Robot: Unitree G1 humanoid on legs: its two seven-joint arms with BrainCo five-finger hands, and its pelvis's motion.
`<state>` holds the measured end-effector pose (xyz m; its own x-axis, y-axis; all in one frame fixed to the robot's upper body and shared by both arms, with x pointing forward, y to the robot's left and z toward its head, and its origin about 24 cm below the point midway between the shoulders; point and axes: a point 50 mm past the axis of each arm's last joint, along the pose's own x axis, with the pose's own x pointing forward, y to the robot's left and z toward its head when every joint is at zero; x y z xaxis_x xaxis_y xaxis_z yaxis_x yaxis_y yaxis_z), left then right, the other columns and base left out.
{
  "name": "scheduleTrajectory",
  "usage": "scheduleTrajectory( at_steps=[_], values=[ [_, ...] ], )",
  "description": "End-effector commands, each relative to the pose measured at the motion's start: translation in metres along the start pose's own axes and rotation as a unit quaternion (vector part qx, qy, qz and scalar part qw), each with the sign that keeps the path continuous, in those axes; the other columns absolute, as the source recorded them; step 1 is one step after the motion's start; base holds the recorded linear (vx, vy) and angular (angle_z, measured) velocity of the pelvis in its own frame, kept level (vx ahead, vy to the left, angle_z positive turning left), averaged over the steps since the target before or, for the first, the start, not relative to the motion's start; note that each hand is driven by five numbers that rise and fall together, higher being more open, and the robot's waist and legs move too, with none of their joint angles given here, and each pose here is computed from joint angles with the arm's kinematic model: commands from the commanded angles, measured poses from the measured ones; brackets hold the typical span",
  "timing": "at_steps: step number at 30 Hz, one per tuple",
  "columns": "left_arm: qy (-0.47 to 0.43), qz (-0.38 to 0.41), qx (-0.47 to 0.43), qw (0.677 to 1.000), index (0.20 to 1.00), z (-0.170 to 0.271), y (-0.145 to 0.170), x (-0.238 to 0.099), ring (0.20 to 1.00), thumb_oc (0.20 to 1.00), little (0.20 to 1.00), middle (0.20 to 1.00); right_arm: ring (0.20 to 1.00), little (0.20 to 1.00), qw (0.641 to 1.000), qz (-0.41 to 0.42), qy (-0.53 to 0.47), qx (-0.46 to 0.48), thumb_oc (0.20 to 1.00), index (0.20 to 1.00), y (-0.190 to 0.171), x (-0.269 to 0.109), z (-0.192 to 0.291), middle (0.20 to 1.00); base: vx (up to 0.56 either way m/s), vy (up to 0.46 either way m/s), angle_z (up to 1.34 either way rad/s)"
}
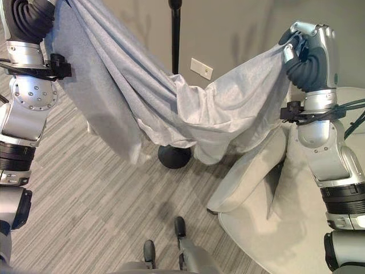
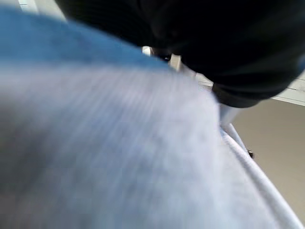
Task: Hang the clothes on the sofa on the clothes rack.
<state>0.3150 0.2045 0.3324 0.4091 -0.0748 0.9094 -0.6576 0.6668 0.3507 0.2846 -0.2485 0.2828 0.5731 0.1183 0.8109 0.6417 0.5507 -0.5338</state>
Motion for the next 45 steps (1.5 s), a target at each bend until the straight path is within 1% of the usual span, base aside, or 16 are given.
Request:
scheduleTrajectory(
  at_steps=[1,6,14,18,19,22,27,30,31,37,40,41,43,45],
  values=[
    [-0.04,0.041,-0.035,0.998,0.2,0.019,0.008,0.021,0.2,0.2,0.2,0.2,0.2,0.2,0.998,-0.062,-0.025,-0.001,0.2,0.2,-0.032,0.01,0.003,0.2,0.03,0.005,0.2],
    [-0.046,0.04,-0.024,0.998,0.2,0.019,0.009,0.02,0.2,0.2,0.2,0.2,0.2,0.2,0.997,-0.068,-0.03,-0.003,0.2,0.2,-0.032,0.012,0.004,0.2,0.11,0.092,0.16],
    [-0.069,0.046,-0.011,0.997,0.2,0.024,0.021,0.013,0.2,0.2,0.2,0.2,0.2,0.2,0.997,-0.071,-0.019,-0.002,0.2,0.2,-0.024,0.003,0.004,0.2,0.09,0.184,-0.34],
    [-0.083,0.051,-0.019,0.995,0.2,0.027,0.029,0.009,0.2,0.2,0.2,0.2,0.2,0.2,0.996,-0.082,-0.026,0.003,0.2,0.2,-0.023,0.003,0.008,0.2,0.0,0.062,-0.11],
    [-0.088,0.055,-0.027,0.994,0.2,0.028,0.035,0.004,0.2,0.2,0.2,0.2,0.2,0.2,0.996,-0.09,-0.027,0.007,0.2,0.2,-0.023,0.0,0.009,0.2,0.02,0.077,-0.05],
    [-0.088,0.055,-0.037,0.994,0.2,0.027,0.041,-0.003,0.2,0.2,0.2,0.2,0.2,0.2,0.995,-0.097,-0.031,0.01,0.2,0.2,-0.025,-0.004,0.012,0.2,0.02,0.046,-0.17],
    [-0.092,0.071,-0.084,0.99,0.2,0.03,0.057,-0.026,0.2,0.2,0.2,0.2,0.2,0.2,0.988,-0.145,-0.048,0.004,0.2,0.2,-0.04,-0.017,0.021,0.2,0.05,0.016,-0.11],
    [-0.097,0.087,-0.114,0.985,0.2,0.034,0.069,-0.037,0.2,0.2,0.2,0.2,0.2,0.2,0.981,-0.183,-0.07,-0.009,0.2,0.2,-0.057,-0.023,0.029,0.2,0.07,-0.011,-0.17],
    [-0.096,0.087,-0.115,0.985,0.2,0.035,0.069,-0.037,0.2,0.2,0.2,0.2,0.2,0.2,0.981,-0.182,-0.07,-0.009,0.2,0.2,-0.058,-0.023,0.03,0.2,0.07,-0.016,-0.14],
    [-0.111,0.124,-0.149,0.975,0.2,0.043,0.09,-0.05,0.2,0.2,0.2,0.2,0.2,0.2,0.961,-0.255,-0.108,-0.023,0.2,0.2,-0.091,-0.028,0.043,0.2,0.06,-0.031,-0.03],
    [-0.117,0.142,-0.144,0.972,0.2,0.045,0.095,-0.05,0.2,0.2,0.2,0.2,0.2,0.2,0.954,-0.272,-0.124,-0.024,0.2,0.2,-0.099,-0.026,0.048,0.2,0.06,-0.04,0.05],
    [-0.122,0.146,-0.135,0.973,0.2,0.045,0.096,-0.045,0.2,0.2,0.2,0.2,0.2,0.2,0.953,-0.27,-0.137,-0.032,0.2,0.2,-0.103,-0.02,0.051,0.2,0.05,-0.044,0.08],
    [-0.138,0.148,-0.13,0.971,0.2,0.049,0.091,-0.027,0.2,0.2,0.2,0.2,0.2,0.2,0.955,-0.254,-0.15,-0.039,0.2,0.2,-0.108,-0.002,0.051,0.2,0.06,-0.052,0.04],
    [-0.136,0.145,-0.097,0.975,0.2,0.045,0.085,-0.002,0.2,0.2,0.2,0.2,0.2,0.2,0.962,-0.228,-0.144,-0.039,0.2,0.2,-0.11,0.019,0.044,0.2,0.06,-0.047,0.04]
  ],
)
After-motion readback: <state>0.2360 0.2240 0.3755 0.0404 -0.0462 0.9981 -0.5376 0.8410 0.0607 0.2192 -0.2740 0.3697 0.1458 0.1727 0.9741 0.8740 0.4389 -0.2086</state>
